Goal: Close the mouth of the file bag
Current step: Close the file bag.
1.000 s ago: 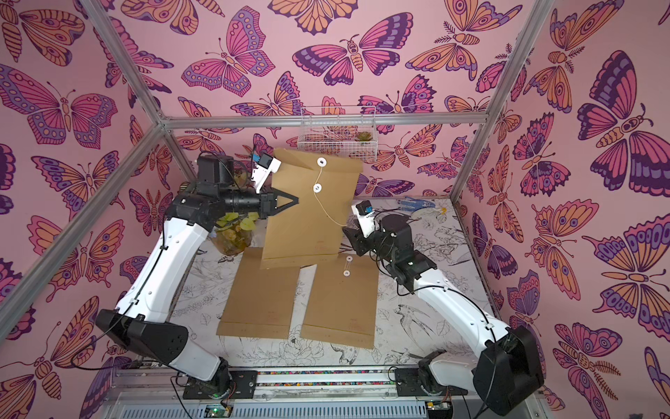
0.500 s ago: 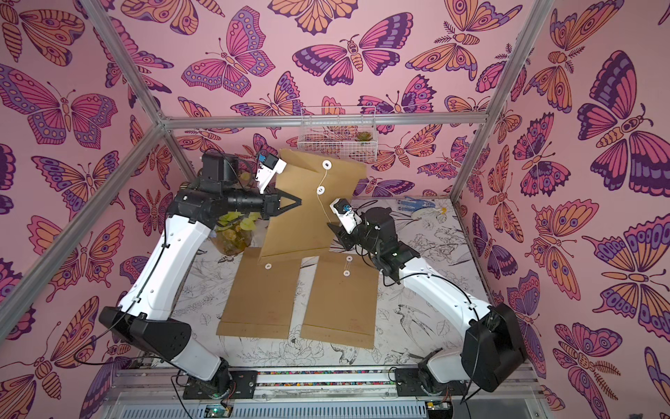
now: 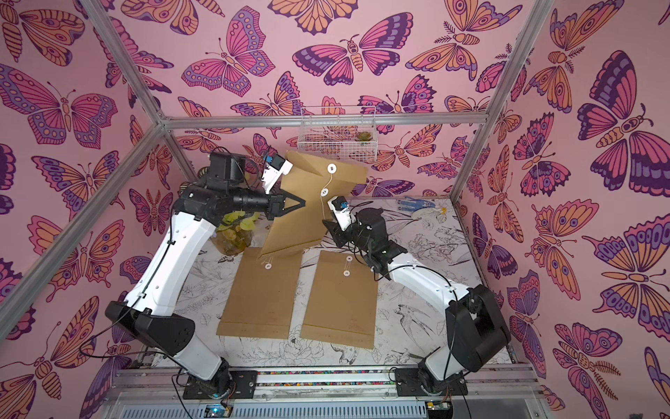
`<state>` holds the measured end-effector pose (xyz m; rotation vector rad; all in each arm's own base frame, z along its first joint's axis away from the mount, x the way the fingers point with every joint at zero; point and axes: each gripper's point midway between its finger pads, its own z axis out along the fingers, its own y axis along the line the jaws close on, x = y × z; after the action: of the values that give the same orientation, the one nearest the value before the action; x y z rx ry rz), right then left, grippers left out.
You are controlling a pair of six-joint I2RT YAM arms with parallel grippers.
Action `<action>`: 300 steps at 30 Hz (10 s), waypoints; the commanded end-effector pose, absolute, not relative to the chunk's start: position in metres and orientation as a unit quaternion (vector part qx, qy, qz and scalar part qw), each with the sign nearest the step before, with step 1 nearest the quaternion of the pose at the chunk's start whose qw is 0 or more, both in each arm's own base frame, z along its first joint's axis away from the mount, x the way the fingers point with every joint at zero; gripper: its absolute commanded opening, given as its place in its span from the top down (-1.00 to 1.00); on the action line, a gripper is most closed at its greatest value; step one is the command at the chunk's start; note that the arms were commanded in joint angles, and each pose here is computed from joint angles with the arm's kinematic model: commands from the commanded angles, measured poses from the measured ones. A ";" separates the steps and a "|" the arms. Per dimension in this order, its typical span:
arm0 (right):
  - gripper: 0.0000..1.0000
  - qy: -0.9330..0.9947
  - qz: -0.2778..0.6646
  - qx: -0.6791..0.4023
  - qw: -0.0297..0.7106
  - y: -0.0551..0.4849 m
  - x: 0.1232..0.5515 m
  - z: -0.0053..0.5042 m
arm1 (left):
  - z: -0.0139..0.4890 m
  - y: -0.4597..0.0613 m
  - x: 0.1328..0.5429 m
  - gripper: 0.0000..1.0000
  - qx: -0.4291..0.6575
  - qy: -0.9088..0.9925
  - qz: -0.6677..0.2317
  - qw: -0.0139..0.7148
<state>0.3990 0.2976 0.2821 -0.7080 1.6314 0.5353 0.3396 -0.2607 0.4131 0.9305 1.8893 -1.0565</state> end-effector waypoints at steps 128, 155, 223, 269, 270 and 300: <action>1.00 0.876 0.048 -0.318 0.360 0.225 0.362 0.326 | 0.276 -0.281 0.302 1.00 0.444 0.809 -0.270 0.273; 1.00 0.862 0.413 -0.144 0.257 0.283 0.356 0.333 | 0.281 -0.289 0.306 1.00 0.422 0.812 -0.289 0.282; 0.68 0.850 0.451 -0.021 0.271 0.257 0.383 0.279 | 0.312 -0.277 0.321 1.00 0.356 0.814 -0.306 0.342; 1.00 0.855 0.454 0.009 0.252 0.222 0.400 0.322 | 0.310 -0.272 0.298 1.00 0.387 0.796 -0.322 0.337; 1.00 0.855 0.453 0.008 0.253 0.222 0.400 0.324 | 0.310 -0.273 0.296 1.00 0.388 0.795 -0.324 0.334; 1.00 0.859 0.457 -0.100 0.209 0.295 0.340 0.345 | 0.299 -0.281 0.298 1.00 0.405 0.794 -0.317 0.325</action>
<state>0.3489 0.2946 0.3396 -0.2479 2.4186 1.2695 0.2981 -0.2774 0.2955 1.0378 2.1000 -0.8343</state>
